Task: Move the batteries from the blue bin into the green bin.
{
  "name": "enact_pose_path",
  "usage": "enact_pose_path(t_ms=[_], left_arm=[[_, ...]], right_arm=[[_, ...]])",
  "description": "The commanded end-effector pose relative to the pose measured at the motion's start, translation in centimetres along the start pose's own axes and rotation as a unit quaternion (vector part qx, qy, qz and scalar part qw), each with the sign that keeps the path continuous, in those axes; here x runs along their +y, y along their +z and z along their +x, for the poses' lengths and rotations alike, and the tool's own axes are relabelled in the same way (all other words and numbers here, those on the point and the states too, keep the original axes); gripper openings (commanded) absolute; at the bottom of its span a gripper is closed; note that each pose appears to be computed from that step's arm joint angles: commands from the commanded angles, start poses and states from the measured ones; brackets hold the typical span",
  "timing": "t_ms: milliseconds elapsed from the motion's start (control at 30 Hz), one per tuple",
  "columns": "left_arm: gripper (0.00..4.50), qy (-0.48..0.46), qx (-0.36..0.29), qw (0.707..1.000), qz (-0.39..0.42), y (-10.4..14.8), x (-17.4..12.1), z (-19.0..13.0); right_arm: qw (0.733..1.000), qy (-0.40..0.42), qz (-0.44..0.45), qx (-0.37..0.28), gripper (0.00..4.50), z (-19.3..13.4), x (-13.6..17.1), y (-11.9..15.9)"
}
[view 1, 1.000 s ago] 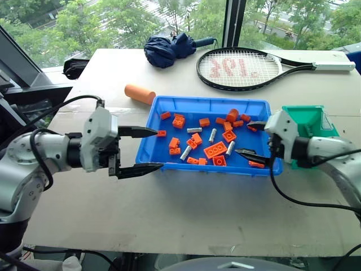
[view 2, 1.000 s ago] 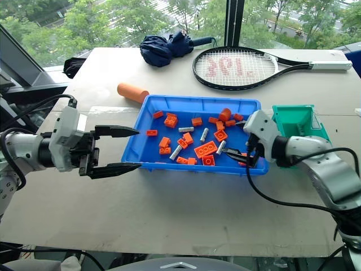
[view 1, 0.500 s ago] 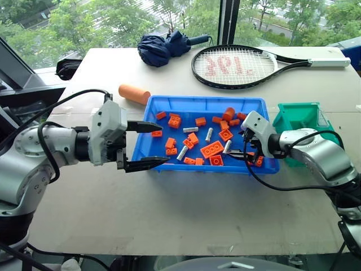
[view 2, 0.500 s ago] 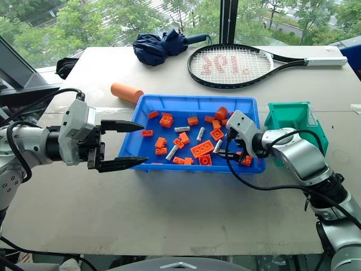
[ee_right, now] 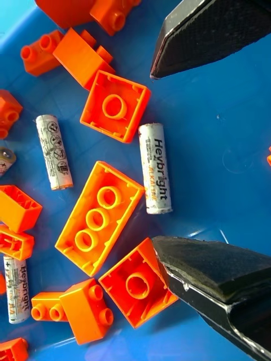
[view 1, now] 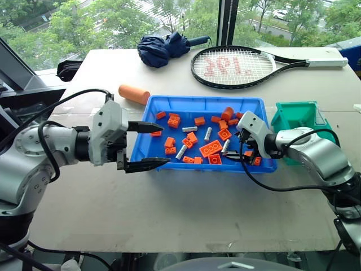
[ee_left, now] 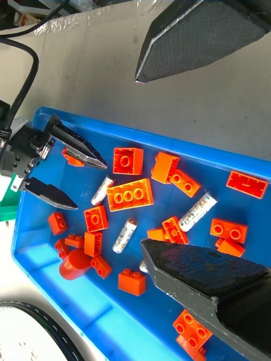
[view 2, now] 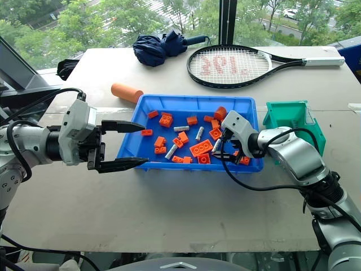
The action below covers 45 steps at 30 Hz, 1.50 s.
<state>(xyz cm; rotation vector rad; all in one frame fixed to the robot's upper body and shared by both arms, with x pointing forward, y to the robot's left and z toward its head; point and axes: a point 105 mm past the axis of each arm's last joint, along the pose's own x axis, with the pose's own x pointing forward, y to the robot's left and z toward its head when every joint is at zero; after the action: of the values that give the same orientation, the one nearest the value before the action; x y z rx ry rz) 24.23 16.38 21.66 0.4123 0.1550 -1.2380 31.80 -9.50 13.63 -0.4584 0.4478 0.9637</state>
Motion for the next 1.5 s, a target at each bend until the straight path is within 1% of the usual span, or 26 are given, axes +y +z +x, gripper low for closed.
enact_pose_path(t_ms=[33,167,267,433,533,567,700,833,967,1100,1500], left_arm=[[4.50,0.005,-0.004,1.000,0.019,0.7,0.3,-0.3],[4.50,0.005,-0.001,1.000,0.019,0.7,0.6,-0.5],[4.50,0.004,-0.001,1.000,0.021,0.7,0.7,-0.5],[4.50,0.003,0.003,1.000,0.020,0.5,0.6,-0.5],[4.50,0.003,0.007,1.000,0.021,0.4,0.6,-0.6],[4.50,0.003,0.008,1.000,0.021,0.4,0.5,-0.6],[4.50,-0.004,0.011,1.000,0.020,0.4,-0.1,-0.4],[4.50,-0.002,0.013,1.000,0.020,0.3,-0.1,-0.5],[4.50,0.004,0.015,1.000,0.026,0.2,0.0,-0.6],[4.50,0.004,0.016,1.000,0.026,0.2,0.0,-0.8],[4.50,0.019,0.016,0.999,0.028,-0.2,-0.1,-1.1]], right_arm=[[0.997,0.019,-0.066,-0.039,4.47,-0.4,0.4,2.5],[0.990,0.055,-0.126,-0.038,4.47,-0.7,0.1,3.0],[0.973,0.117,-0.194,-0.048,4.47,-0.6,0.6,3.5],[0.957,0.162,-0.239,-0.037,4.47,0.5,-0.4,3.0],[0.937,0.203,-0.281,-0.028,4.47,0.8,-0.4,2.7],[0.935,0.212,-0.283,-0.025,4.47,0.9,-0.7,2.8],[0.905,0.258,-0.336,0.023,4.47,1.0,-1.4,1.8],[0.877,0.296,-0.377,0.040,4.47,1.4,-1.4,1.7],[0.862,0.317,-0.393,0.042,4.47,2.2,-1.3,2.2],[0.852,0.323,-0.407,0.062,4.47,2.8,-1.6,2.3],[0.832,0.345,-0.411,0.142,4.47,2.8,-2.4,0.9]])
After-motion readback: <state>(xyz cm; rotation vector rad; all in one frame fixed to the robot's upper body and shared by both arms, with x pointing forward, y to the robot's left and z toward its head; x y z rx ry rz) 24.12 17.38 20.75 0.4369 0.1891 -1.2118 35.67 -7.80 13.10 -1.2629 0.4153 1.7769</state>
